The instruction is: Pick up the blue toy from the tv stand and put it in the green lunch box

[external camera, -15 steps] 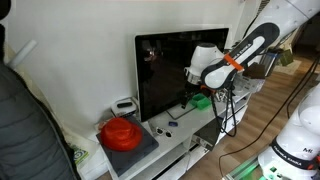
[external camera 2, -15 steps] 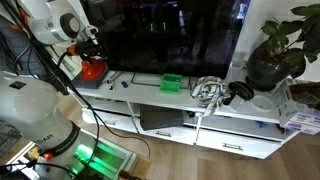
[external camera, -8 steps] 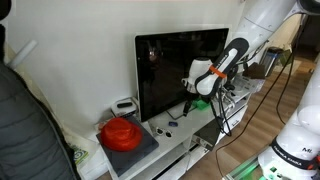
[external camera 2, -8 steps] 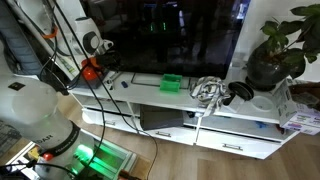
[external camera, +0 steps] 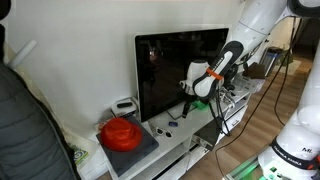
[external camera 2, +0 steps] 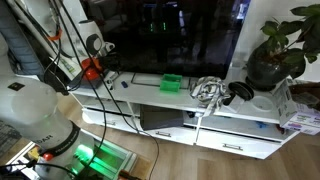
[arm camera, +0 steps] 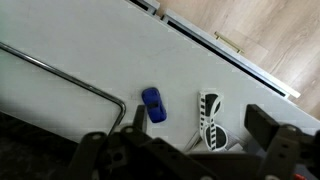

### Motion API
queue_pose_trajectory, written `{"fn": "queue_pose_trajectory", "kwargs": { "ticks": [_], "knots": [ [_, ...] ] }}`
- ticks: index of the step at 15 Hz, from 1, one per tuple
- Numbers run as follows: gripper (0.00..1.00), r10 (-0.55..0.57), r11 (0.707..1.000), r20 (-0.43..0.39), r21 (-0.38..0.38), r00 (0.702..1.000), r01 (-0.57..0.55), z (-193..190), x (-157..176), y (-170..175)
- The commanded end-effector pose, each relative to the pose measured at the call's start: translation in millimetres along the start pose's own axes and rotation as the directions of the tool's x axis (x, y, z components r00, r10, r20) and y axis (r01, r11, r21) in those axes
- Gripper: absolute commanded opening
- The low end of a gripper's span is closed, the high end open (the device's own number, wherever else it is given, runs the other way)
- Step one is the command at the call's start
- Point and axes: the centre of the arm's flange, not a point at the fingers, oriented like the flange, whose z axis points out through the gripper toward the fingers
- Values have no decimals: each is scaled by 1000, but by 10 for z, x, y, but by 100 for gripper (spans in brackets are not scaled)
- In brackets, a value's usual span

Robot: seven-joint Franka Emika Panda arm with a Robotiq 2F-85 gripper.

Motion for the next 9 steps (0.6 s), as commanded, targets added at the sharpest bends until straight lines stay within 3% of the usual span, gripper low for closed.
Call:
{"fn": "queue_pose_trajectory", "kwargs": {
  "ticks": [1, 9],
  "knots": [
    [100, -88, 996, 14, 1, 996, 88, 264, 128, 54],
    [100, -161, 982, 58, -86, 985, 166, 684, 365, 155]
  ]
}}
